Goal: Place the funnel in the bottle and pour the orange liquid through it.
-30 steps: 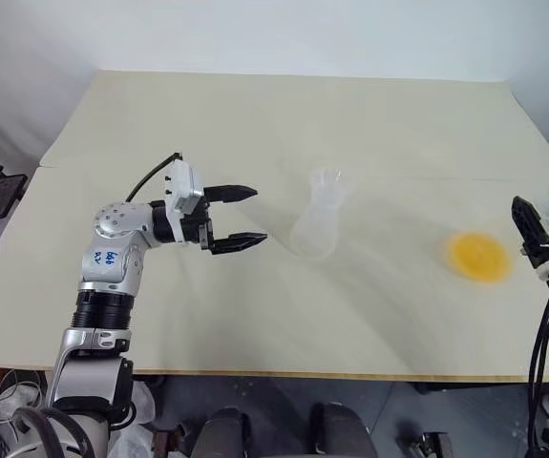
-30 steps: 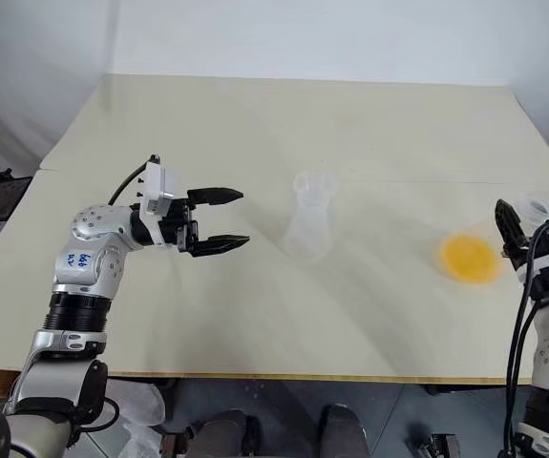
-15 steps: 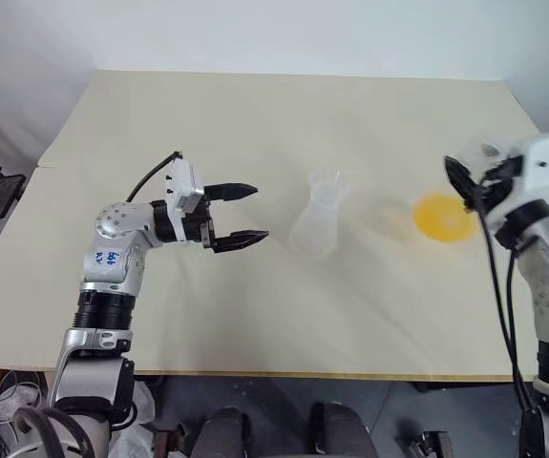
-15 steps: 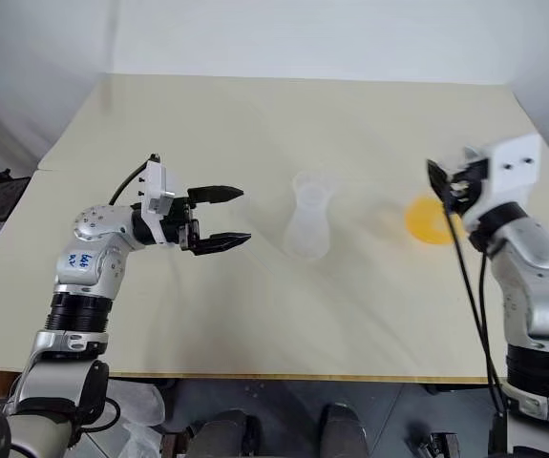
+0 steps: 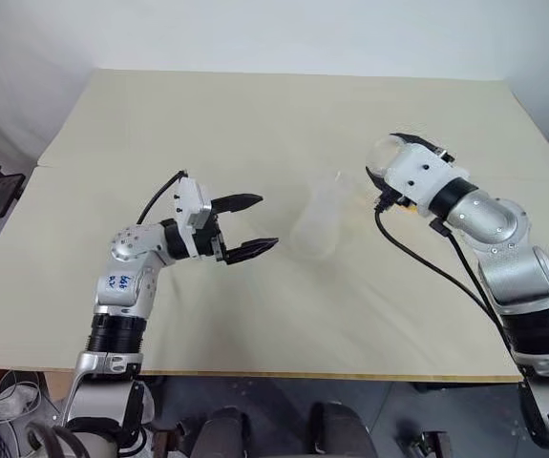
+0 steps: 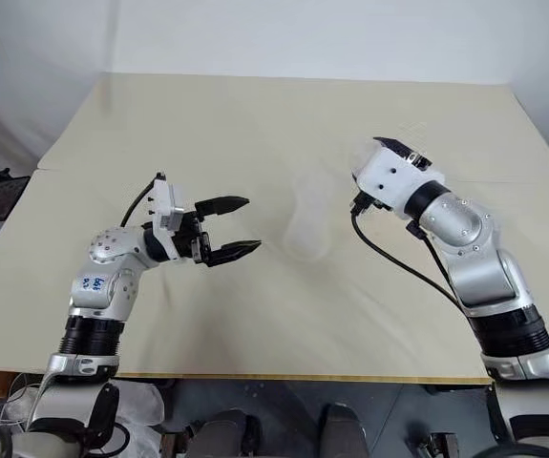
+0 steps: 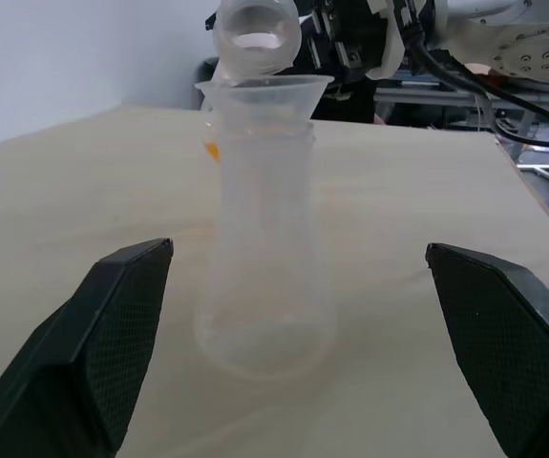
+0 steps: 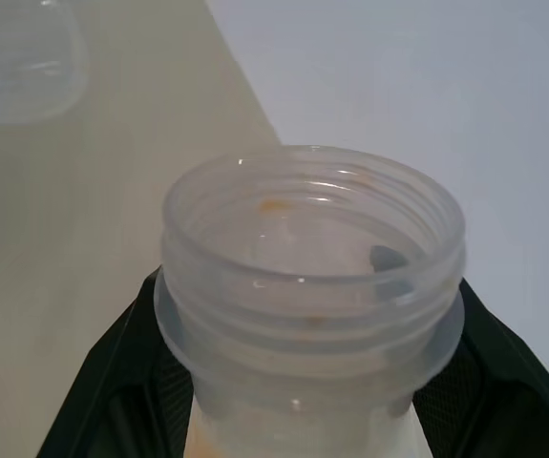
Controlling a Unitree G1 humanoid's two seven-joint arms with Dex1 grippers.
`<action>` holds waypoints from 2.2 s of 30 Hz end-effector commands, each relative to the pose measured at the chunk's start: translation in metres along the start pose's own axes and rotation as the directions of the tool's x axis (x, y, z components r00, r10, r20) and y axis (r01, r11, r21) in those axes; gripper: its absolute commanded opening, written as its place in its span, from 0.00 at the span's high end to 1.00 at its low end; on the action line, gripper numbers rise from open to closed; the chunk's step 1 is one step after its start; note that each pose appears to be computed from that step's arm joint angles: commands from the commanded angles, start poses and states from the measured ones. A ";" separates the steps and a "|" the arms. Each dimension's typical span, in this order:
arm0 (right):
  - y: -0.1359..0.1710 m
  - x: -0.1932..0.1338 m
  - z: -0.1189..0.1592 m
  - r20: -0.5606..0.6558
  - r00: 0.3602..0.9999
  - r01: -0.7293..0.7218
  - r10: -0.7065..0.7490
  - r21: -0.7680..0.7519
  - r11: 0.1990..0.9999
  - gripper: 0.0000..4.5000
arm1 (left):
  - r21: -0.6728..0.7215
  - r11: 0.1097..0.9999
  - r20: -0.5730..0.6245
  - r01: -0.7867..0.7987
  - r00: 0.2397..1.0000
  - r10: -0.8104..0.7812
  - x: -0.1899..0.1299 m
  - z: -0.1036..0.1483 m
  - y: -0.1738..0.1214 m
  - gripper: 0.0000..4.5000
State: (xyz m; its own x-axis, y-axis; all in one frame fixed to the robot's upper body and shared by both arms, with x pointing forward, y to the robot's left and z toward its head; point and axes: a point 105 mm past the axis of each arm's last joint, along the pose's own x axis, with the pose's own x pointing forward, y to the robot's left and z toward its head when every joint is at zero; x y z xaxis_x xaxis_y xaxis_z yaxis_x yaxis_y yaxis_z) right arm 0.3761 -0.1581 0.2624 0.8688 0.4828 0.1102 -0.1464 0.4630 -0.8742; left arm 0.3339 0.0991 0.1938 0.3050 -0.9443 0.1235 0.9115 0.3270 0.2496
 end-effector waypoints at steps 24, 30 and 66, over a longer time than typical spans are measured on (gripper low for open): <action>-0.018 0.015 0.039 0.154 0.988 0.076 -0.007 -0.444 0.893 0.45 | 0.032 0.999 0.065 -0.025 0.998 0.023 0.013 0.009 -0.008 0.00; -0.016 0.016 0.048 0.198 0.980 0.106 -0.006 -0.496 0.862 0.45 | 0.033 0.999 0.066 -0.035 0.997 0.033 0.013 0.008 -0.008 0.00; -0.005 0.020 0.059 0.268 0.963 0.178 0.009 -0.662 0.728 0.45 | 0.021 0.999 0.075 -0.049 0.996 0.047 0.016 0.009 -0.013 0.00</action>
State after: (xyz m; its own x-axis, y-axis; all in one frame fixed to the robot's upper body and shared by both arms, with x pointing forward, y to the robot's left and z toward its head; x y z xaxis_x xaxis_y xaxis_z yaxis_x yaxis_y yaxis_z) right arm 0.3719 -0.1067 0.2740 0.7343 0.6609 0.1551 0.2798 -0.0864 -0.9562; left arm 0.3300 0.0833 0.1933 0.3482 -0.9202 0.1789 0.8915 0.3840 0.2403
